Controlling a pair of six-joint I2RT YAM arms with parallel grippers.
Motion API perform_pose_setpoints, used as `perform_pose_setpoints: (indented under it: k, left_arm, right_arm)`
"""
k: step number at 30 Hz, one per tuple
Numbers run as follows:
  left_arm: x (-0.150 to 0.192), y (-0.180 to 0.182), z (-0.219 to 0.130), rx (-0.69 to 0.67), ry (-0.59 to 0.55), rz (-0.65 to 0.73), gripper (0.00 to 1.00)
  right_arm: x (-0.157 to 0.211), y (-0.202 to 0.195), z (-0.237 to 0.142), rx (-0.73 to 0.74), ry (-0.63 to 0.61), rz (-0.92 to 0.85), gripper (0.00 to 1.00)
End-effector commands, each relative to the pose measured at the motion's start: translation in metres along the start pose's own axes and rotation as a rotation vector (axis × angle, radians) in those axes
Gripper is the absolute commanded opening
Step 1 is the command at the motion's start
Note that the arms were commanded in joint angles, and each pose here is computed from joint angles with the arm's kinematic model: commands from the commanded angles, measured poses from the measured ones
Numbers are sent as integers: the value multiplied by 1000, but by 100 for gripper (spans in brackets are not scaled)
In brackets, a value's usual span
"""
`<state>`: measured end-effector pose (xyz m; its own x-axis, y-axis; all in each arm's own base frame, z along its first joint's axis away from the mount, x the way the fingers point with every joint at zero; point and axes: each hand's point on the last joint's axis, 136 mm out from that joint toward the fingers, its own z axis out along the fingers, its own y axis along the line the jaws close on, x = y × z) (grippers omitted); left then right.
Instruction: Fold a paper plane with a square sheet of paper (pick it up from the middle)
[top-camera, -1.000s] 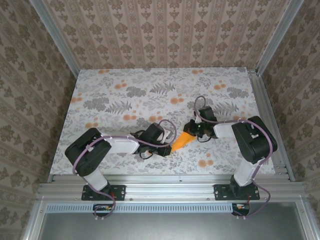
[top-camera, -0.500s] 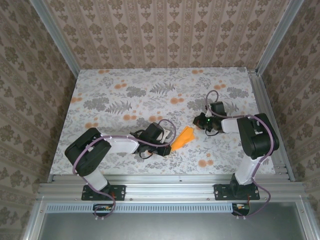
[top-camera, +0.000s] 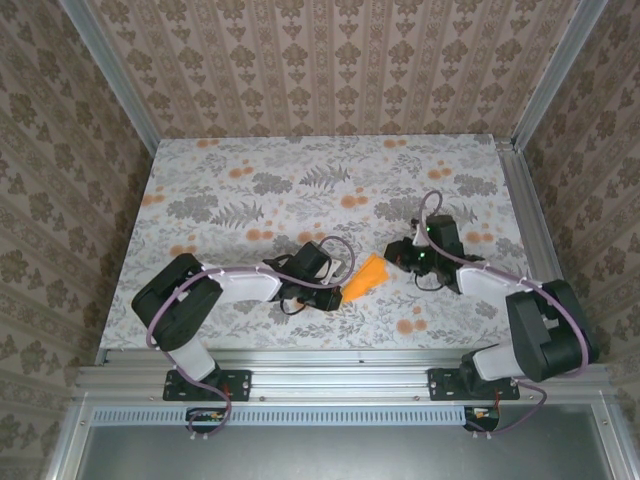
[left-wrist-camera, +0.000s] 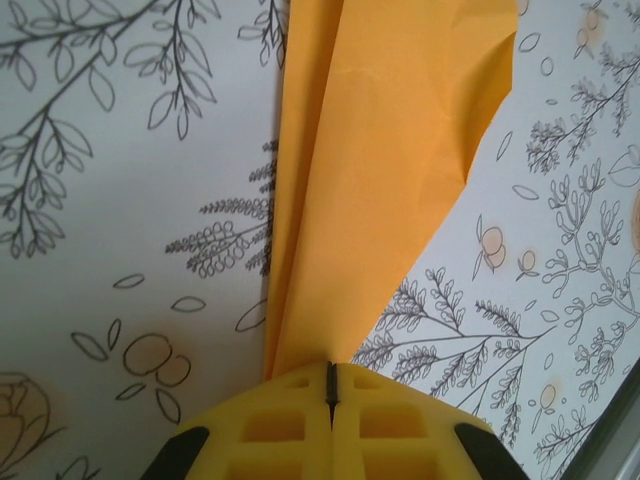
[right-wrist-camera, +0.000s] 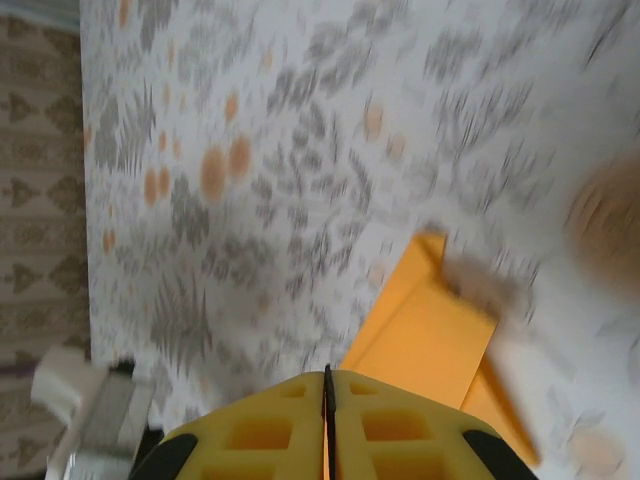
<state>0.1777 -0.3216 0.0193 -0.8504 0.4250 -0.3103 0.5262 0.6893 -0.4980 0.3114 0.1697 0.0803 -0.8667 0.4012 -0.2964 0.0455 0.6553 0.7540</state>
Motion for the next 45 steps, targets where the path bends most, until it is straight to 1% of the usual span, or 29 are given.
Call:
perform_pose_setpoints:
  k: [1, 5, 10, 13, 16, 18, 26, 29, 32, 36, 39, 43, 45]
  left_arm:
    - [33, 22, -1, -91, 147, -32, 6]
    - [30, 21, 2, -91, 152, -22, 6]
    - [32, 24, 5, -100, 156, -22, 5]
    - [35, 27, 5, -107, 157, -22, 5]
    - [38, 30, 5, -112, 162, -22, 4]
    - [41, 31, 6, -114, 168, -23, 3]
    - [52, 40, 7, -124, 186, -31, 1]
    - [54, 40, 7, -123, 190, -34, 1]
    - [55, 40, 6, -119, 191, -35, 1]
    - [54, 39, 5, -117, 193, -32, 1]
    - [49, 34, 5, -101, 185, -29, 2]
    - [37, 24, 2, -83, 163, -16, 5]
    - [28, 17, -2, -77, 145, -3, 9]
  right_arm:
    - [35, 12, 2, -34, 87, 49, 13]
    - [56, 37, 19, -67, 120, 2, 13]
    - [79, 30, 49, -34, 188, -3, 12]
    - [92, 18, 56, 8, 219, -12, 12]
    - [96, 2, 56, 71, 225, -41, 11]
    - [95, -8, 54, 127, 224, -69, 11]
    - [82, -47, 39, 275, 203, -128, 10]
    - [75, -62, 32, 299, 186, -110, 9]
    - [66, -68, 25, 321, 165, -113, 9]
    - [54, -65, 17, 311, 135, -113, 9]
    - [48, -53, 15, 264, 120, -103, 9]
    - [44, -35, 10, 198, 109, -83, 10]
    - [44, -33, 8, 176, 110, -58, 12]
